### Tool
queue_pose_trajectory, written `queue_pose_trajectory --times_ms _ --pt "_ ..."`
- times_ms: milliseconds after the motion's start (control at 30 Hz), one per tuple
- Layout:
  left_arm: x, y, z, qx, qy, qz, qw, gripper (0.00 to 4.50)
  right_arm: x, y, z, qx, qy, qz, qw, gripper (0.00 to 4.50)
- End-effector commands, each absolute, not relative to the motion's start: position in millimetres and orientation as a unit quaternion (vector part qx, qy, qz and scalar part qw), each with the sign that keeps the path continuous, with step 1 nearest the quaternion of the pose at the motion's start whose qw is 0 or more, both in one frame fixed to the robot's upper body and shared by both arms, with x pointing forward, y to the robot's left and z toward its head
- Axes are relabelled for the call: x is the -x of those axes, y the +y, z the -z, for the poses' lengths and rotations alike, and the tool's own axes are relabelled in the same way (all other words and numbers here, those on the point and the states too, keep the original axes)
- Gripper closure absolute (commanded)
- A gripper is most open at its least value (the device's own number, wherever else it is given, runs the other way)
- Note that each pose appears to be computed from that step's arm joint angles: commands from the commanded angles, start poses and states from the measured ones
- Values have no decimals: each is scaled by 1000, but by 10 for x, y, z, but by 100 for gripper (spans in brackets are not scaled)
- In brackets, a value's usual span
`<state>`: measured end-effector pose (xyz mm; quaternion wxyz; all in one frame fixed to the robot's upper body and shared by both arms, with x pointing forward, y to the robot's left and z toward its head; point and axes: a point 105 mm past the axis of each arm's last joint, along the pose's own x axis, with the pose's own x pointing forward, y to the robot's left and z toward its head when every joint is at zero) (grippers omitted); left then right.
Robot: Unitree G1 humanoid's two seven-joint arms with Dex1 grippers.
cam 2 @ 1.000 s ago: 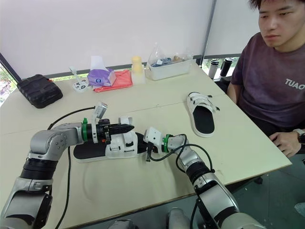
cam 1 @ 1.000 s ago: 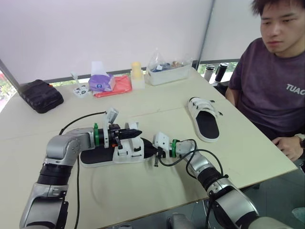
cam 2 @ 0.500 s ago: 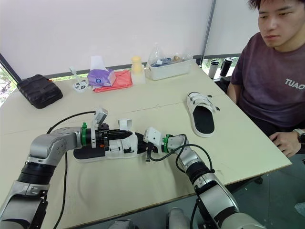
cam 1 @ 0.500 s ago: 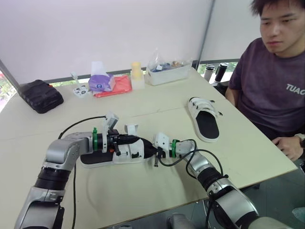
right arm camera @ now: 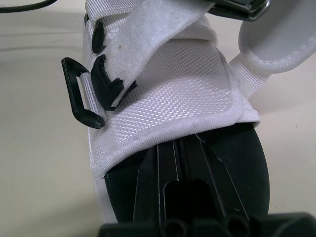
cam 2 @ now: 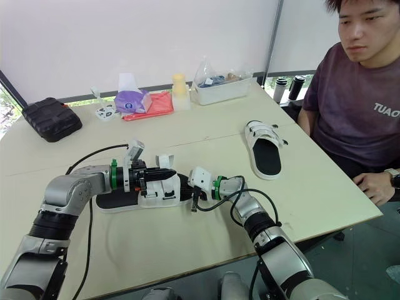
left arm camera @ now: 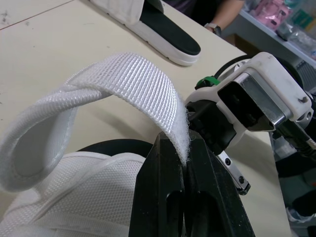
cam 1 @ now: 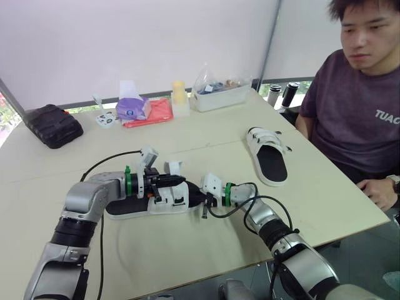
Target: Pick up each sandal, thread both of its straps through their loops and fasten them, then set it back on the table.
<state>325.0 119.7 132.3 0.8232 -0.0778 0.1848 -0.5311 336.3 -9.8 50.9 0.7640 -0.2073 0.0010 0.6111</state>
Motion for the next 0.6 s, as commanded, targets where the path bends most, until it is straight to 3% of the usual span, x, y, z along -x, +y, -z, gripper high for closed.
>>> queue_pose_trajectory --times_ms 33,233,600 --pt "-3230 1189 -1428 70 171 543 819 449 -3082 -359 302 227 163 -608 743 450" --pt "-3247 1186 -1576 109 155 544 818 449 -3081 -346 301 227 162 -609 743 450" --pt "-3178 1202 -1427 77 179 545 816 449 -3084 -337 295 226 161 -609 743 450"
